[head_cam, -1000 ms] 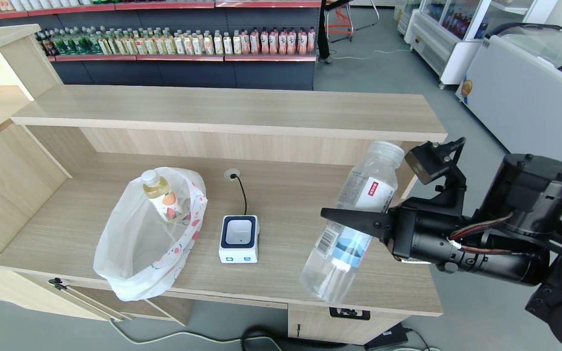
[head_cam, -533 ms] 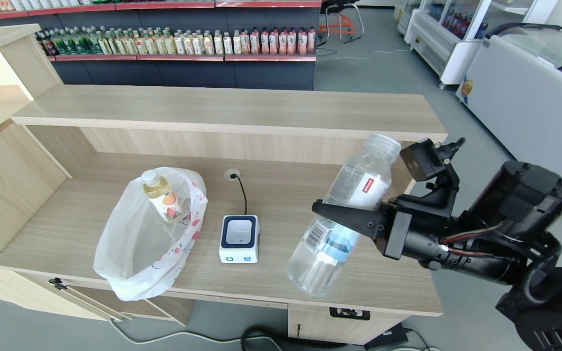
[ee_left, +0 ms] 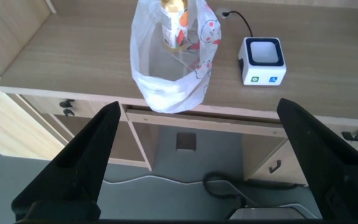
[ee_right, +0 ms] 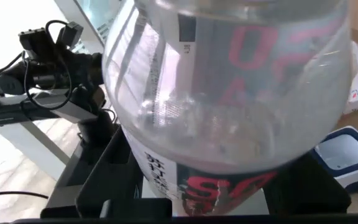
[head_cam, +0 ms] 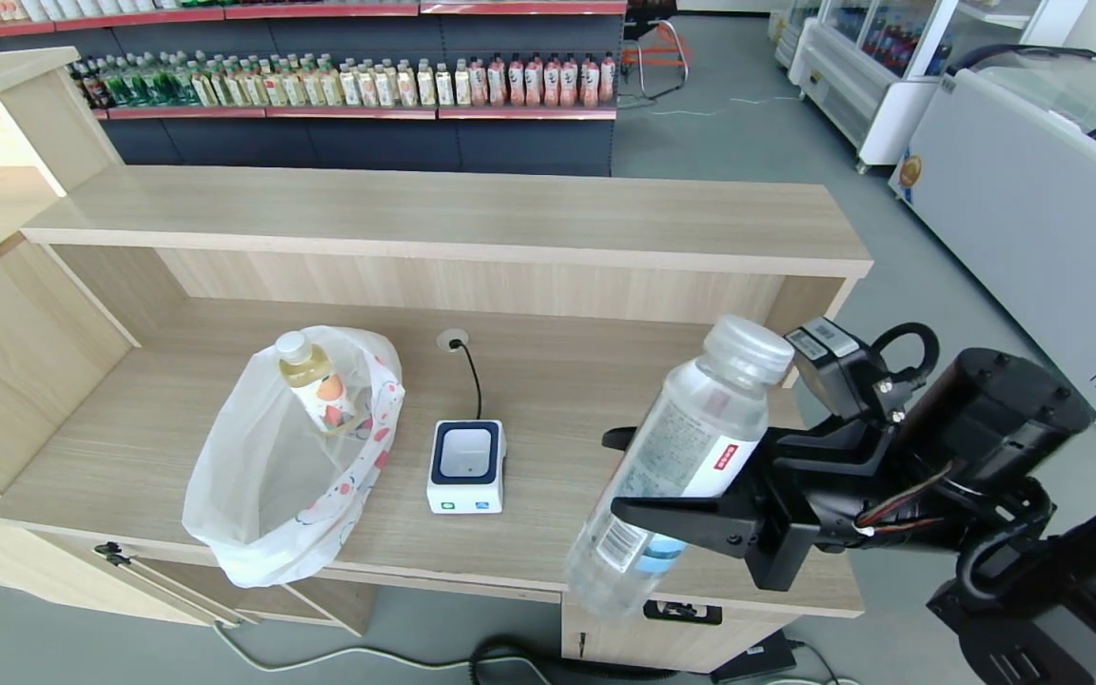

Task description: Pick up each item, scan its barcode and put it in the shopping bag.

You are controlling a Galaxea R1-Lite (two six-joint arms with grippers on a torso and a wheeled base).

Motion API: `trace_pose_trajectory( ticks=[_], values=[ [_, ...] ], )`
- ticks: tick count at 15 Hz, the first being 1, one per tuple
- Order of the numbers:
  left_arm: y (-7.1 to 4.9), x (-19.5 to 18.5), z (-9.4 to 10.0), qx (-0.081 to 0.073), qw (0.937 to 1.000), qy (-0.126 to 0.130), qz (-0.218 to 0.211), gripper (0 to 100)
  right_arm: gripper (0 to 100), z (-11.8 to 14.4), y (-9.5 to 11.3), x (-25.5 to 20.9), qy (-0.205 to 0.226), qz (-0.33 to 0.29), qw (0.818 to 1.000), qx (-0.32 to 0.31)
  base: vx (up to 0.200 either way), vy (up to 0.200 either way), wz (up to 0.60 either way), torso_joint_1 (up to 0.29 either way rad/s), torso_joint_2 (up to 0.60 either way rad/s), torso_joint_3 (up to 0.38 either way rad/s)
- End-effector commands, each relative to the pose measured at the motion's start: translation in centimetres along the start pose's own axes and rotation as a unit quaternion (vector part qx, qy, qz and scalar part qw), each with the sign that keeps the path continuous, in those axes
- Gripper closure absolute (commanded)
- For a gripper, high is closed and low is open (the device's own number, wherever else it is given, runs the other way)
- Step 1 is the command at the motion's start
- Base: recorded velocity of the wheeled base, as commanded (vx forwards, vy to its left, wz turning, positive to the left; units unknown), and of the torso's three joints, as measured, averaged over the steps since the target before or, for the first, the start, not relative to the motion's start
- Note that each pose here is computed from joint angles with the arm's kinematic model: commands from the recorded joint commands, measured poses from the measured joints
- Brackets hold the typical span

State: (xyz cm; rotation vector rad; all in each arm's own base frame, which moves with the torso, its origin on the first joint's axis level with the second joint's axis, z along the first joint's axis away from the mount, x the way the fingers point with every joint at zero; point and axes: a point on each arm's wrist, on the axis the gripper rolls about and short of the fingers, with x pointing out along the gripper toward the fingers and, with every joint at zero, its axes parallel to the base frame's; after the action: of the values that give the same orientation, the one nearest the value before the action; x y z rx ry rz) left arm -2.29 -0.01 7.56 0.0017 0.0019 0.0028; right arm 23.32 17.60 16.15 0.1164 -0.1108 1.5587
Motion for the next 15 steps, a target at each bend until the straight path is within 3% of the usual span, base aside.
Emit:
trace_pose_trajectory(
  ticks=[1,6,15],
  values=[
    [0.0,0.0,0.0,0.000,1.0000,0.000,0.000,0,100,-0.8,-0.1,-0.3,0.009,-0.004,1.000,0.013,0.000,0.000,0.00,0.000,0.00,0.000],
    [0.0,0.0,0.0,0.000,1.0000,0.000,0.000,0,100,-0.8,-0.4,-0.6,0.012,-0.004,1.000,0.011,0.000,0.000,0.00,0.000,0.00,0.000],
    [0.0,0.0,0.0,0.000,1.0000,0.000,0.000,0,100,-3.2,-1.3,-0.5,0.038,0.023,0.999,0.028,0.000,0.000,0.00,0.000,0.00,0.000]
  ],
)
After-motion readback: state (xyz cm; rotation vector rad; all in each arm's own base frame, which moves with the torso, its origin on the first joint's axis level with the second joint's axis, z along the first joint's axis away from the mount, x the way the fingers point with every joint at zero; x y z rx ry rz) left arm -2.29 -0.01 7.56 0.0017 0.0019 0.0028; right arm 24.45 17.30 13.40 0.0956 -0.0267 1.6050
